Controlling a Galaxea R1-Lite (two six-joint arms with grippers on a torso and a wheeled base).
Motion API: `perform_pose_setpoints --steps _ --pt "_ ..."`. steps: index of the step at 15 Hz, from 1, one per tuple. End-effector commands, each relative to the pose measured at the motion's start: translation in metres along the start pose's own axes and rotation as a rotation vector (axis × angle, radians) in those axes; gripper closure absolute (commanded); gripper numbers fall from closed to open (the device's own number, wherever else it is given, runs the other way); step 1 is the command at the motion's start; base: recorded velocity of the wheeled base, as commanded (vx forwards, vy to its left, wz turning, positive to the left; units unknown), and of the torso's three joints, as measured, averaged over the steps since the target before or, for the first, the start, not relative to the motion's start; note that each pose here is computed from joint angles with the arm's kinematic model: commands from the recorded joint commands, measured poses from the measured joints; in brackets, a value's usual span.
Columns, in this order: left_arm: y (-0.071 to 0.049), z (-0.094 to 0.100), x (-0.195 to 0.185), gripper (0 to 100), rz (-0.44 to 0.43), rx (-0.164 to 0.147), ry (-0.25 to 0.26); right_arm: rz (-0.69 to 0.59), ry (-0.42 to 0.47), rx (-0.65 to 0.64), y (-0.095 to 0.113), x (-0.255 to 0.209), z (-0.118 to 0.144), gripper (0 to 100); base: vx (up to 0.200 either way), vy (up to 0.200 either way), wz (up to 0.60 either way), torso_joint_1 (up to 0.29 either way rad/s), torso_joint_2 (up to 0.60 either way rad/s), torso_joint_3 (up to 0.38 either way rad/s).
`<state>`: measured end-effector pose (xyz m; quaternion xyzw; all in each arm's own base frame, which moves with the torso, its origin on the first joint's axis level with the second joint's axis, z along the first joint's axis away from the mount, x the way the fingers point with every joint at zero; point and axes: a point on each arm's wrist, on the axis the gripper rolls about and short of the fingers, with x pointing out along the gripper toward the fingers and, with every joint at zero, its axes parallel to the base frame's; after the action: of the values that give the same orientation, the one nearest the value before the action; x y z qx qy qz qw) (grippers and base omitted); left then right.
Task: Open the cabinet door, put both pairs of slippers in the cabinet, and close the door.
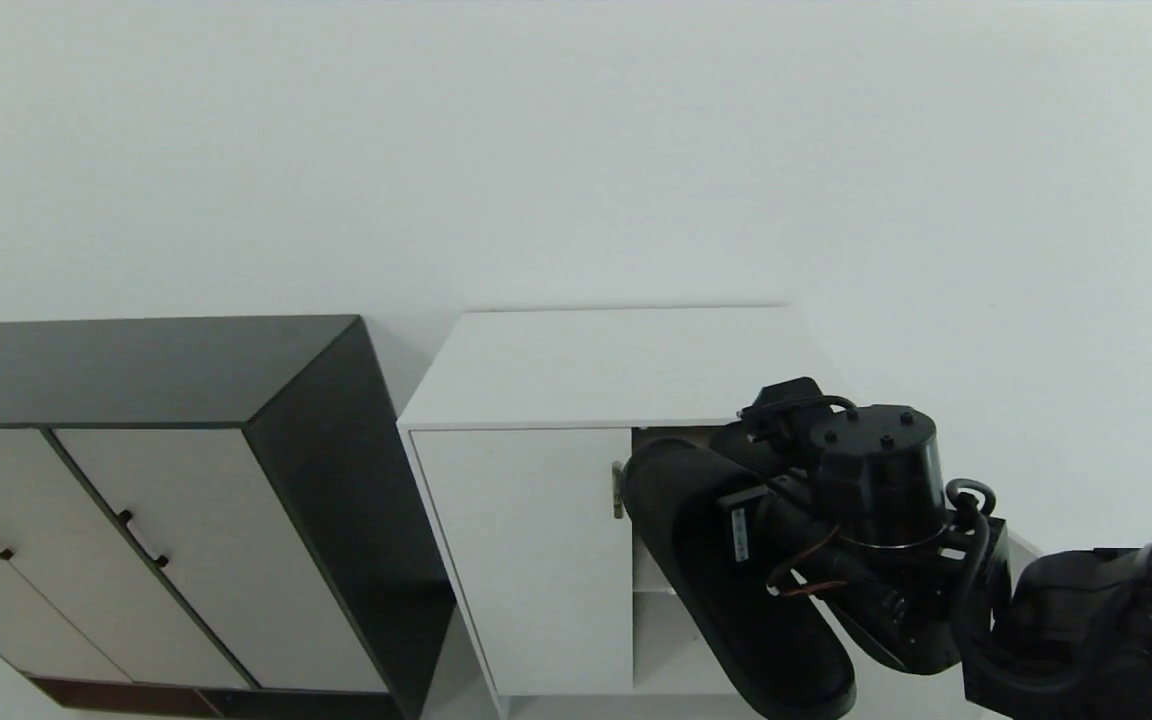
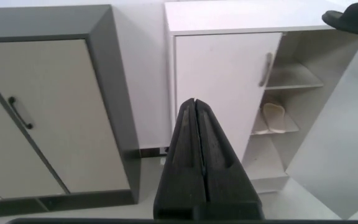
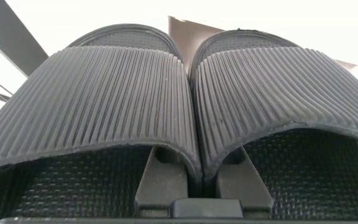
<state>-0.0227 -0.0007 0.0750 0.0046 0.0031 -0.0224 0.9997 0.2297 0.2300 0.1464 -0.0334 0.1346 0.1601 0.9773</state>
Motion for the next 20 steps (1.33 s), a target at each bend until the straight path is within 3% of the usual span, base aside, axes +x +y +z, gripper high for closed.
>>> perform_pose_setpoints --steps 1,3,16,20 --pt "0.0000 0.0000 0.0001 100 0.000 0.000 0.001 0.000 -0.003 0.003 -0.0012 -0.0022 0.0000 100 0.000 -0.200 0.00 0.002 0.00 0.002" --pt "0.0000 0.0000 0.0001 100 0.000 0.000 0.001 0.006 -0.028 0.004 -0.0023 -0.0040 -0.0014 100 0.000 -0.200 0.00 -0.002 0.00 0.005" --pt "0.0000 0.0000 0.0001 100 0.000 0.000 0.001 0.029 -0.070 -0.012 -0.0024 -0.0045 -0.0039 100 0.000 0.000 0.00 -0.002 0.01 0.005" --pt "0.0000 0.0000 0.0001 100 0.000 0.000 0.001 0.027 -0.070 -0.011 -0.0024 -0.0045 -0.0039 100 0.000 0.000 0.00 -0.160 0.36 0.203"
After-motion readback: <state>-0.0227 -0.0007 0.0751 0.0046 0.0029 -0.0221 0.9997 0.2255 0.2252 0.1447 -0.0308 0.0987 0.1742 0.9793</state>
